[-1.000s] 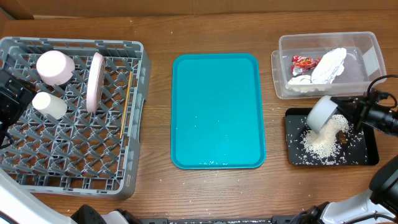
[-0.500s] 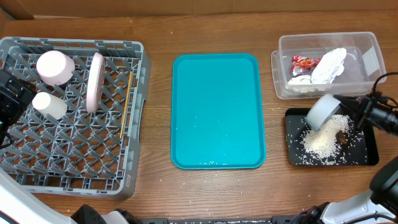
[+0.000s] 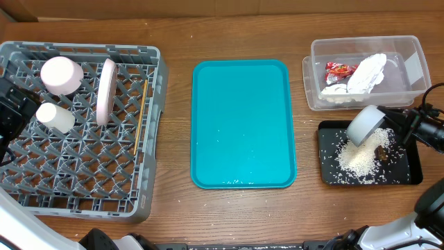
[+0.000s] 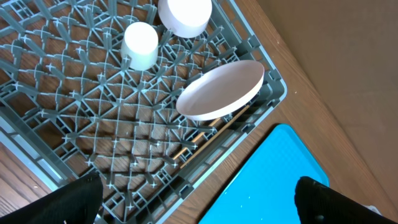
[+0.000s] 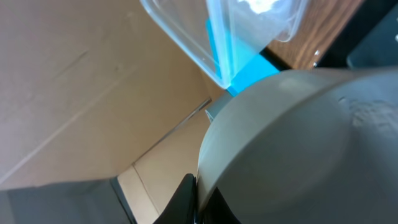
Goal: Sort waste into correct bins and load items into the dishwasher
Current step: 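Tilt the bowl with the right gripper to dump rice onto the black tray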
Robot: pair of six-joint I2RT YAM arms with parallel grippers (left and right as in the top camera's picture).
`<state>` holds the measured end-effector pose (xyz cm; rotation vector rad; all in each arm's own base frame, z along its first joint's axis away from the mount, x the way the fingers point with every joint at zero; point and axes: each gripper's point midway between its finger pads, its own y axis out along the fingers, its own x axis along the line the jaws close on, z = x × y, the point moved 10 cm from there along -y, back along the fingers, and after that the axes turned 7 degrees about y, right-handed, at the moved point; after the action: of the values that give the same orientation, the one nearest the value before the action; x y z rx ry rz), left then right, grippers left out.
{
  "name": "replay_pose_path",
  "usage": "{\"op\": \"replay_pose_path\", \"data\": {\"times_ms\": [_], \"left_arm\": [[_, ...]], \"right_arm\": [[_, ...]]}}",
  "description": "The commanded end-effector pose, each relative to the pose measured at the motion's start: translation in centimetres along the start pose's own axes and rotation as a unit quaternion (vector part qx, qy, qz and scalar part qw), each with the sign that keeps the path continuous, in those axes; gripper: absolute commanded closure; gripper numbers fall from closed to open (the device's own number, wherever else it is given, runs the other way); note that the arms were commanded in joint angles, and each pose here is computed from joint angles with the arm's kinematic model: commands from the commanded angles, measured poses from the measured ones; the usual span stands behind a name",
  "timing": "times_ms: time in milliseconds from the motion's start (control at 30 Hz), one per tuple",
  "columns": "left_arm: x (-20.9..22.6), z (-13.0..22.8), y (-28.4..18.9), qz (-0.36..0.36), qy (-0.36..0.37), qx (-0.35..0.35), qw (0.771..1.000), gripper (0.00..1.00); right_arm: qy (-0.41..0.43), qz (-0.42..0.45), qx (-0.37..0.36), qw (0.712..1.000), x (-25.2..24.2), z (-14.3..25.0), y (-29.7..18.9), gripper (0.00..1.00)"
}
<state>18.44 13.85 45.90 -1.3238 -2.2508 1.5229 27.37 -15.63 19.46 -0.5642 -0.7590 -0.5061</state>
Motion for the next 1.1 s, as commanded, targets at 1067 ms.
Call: {"op": "replay_pose_path", "data": {"times_ms": [1067], "left_arm": [[0.0,-0.1,0.2,0.004,-0.006,0.003,1.000,0.00]], "right_arm": [[-0.044,-0.017,-0.025,0.999,1.2,-0.9,-0.5,0.96]]}}
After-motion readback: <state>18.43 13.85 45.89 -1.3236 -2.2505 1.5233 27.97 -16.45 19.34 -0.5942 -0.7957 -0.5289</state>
